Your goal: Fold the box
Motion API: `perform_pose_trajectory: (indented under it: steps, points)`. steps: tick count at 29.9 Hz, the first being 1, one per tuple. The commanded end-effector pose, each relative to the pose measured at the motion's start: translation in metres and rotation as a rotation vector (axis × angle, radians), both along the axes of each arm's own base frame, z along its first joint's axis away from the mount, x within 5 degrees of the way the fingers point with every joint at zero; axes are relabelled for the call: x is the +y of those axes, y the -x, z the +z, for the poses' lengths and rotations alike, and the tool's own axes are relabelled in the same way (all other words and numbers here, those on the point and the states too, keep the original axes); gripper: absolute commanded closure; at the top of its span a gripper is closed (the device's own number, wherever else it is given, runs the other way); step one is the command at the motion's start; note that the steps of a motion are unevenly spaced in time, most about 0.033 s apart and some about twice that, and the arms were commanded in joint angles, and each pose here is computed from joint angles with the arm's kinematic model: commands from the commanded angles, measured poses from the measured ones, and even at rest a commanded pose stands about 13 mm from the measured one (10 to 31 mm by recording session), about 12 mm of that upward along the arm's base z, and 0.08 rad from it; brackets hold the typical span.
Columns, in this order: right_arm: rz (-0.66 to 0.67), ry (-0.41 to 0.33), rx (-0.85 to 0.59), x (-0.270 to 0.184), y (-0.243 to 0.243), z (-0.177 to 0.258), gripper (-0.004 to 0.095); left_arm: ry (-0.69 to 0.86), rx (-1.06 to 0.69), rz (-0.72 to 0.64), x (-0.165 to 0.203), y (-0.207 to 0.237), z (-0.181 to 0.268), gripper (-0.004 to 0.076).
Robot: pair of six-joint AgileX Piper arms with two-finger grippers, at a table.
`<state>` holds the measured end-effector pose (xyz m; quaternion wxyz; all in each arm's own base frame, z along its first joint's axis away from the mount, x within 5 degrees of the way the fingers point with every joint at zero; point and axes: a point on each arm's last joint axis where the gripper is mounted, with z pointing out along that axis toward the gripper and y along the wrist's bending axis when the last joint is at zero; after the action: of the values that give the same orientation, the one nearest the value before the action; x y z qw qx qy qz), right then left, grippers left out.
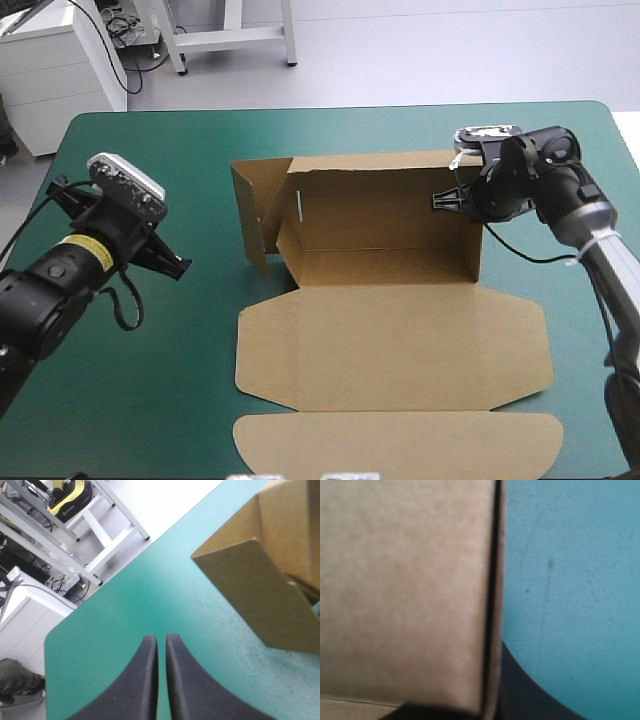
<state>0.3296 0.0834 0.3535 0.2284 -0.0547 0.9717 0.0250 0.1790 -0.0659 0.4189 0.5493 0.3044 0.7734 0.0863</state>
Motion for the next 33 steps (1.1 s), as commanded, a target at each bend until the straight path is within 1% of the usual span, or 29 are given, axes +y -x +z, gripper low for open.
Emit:
perform_pose_trajectory:
  steps: [1, 5, 7, 9, 13, 16, 19, 24, 29, 33]
  points:
    - [0.039, -0.012, -0.058, 0.003, -0.018, 0.006, 0.0928, 0.117, -0.099, -0.045, 0.005, 0.023, 0.009, 0.0692]
    - [0.052, -0.001, -0.031, 0.009, -0.044, -0.017, 0.0928, 0.169, -0.095, -0.059, 0.015, 0.049, -0.009, 0.0714]
    - [0.062, 0.007, -0.023, 0.012, -0.056, -0.03, 0.0928, 0.194, -0.109, -0.068, 0.021, 0.063, -0.02, 0.0731]
    - [0.068, 0.013, -0.001, 0.015, -0.064, -0.043, 0.0928, 0.246, -0.139, -0.084, 0.025, 0.077, -0.028, 0.0731]
    - [0.082, 0.036, 0.075, 0.017, -0.075, -0.072, 0.0928, 0.293, -0.169, -0.089, 0.035, 0.1, -0.043, 0.0731]
    - [0.093, 0.058, 0.155, 0.017, -0.073, -0.084, 0.0928, 0.329, -0.178, -0.096, 0.041, 0.114, -0.056, 0.0731]
    - [0.105, 0.082, 0.226, 0.015, -0.065, -0.085, 0.0928, 0.352, -0.183, -0.101, 0.045, 0.124, -0.069, 0.0731]
    - [0.111, 0.082, 0.258, 0.013, -0.046, -0.072, 0.0927, 0.399, -0.152, -0.091, 0.05, 0.135, -0.092, 0.0731]
    - [0.115, 0.071, 0.225, 0.02, -0.026, -0.053, 0.0927, 0.384, -0.119, -0.078, 0.054, 0.141, -0.103, 0.0731]
    - [0.127, 0.063, 0.201, 0.025, -0.024, -0.05, 0.0927, 0.394, -0.105, -0.072, 0.054, 0.142, -0.104, 0.0731]
